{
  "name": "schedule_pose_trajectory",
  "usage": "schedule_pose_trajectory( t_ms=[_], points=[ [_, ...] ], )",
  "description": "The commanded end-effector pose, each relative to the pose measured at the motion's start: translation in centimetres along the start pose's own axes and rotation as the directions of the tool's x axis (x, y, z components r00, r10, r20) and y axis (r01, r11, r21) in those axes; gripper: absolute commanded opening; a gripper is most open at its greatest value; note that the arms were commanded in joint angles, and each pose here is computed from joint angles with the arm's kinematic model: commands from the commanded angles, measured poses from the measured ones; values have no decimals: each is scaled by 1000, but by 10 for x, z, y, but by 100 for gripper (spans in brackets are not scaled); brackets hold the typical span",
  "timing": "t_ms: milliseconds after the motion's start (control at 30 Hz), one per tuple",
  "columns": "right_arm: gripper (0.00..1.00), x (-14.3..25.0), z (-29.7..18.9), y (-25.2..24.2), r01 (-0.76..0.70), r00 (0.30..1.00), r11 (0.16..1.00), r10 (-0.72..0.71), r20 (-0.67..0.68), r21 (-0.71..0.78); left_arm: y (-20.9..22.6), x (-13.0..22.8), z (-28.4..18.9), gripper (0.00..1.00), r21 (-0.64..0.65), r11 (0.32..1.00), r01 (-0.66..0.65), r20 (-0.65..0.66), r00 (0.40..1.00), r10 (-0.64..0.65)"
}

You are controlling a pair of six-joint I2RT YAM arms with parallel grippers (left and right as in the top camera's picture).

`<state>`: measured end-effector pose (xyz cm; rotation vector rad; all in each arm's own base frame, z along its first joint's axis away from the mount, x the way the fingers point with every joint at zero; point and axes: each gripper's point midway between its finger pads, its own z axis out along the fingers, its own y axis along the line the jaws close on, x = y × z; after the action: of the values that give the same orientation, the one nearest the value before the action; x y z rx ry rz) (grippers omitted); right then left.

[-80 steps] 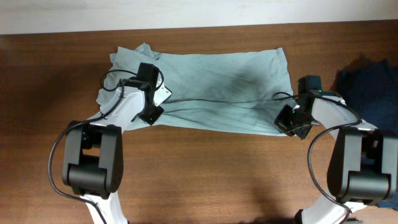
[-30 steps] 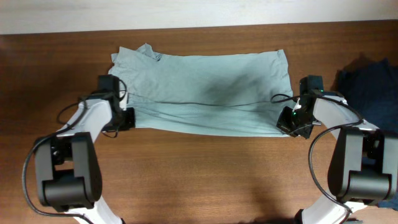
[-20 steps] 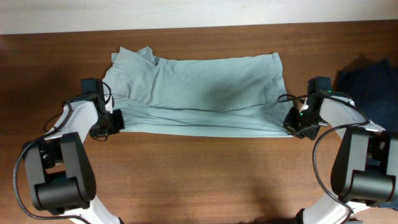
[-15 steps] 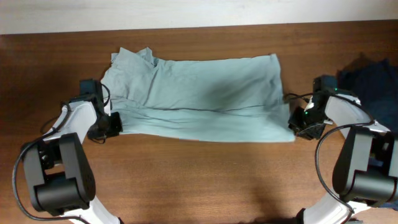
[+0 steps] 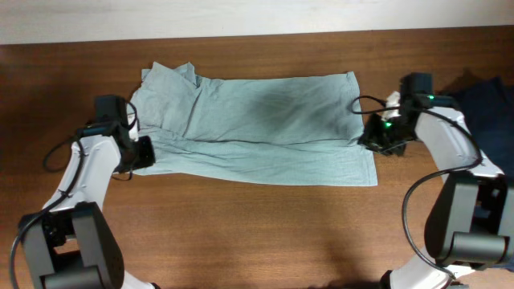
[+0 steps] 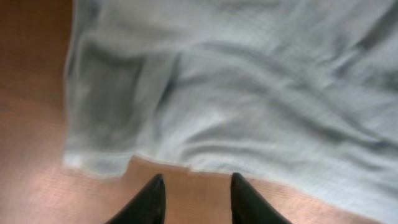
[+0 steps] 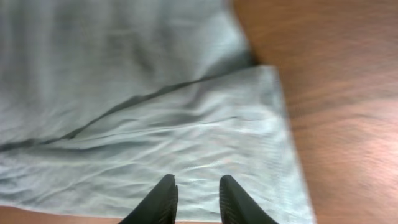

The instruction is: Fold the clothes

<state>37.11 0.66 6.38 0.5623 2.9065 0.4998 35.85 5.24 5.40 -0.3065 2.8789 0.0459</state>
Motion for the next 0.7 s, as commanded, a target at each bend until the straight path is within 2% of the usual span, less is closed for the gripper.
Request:
schedule_pose_trajectory(
  t_ms=[0,100,233,400,567,600,667],
  points=[
    [18,0,11,13,7,1000,999,-7,8,43,-22,-21,1,22,44,997,-68,87,994,64],
    [13,-1,29,11,-26,1000,995,26,6,92,-34,-35,10,14,47,984,-170,145,976,162],
    [8,1,48,-3,-84,996,986,88,-20,142,-36,-35,29,13,47,982,-182,124,977,175],
    [7,-5,57,-23,-94,995,967,95,9,237,-34,-35,36,21,32,983,-181,117,977,176],
    [8,-14,47,-29,-100,995,966,94,38,237,-34,-35,33,22,29,979,-204,114,973,199],
    [8,-17,39,-23,-63,998,977,56,38,203,-34,-35,30,27,28,976,-214,114,971,210],
    [13,-27,12,-4,19,997,993,-27,75,117,-34,-47,8,45,26,976,-217,141,967,211]
  ],
)
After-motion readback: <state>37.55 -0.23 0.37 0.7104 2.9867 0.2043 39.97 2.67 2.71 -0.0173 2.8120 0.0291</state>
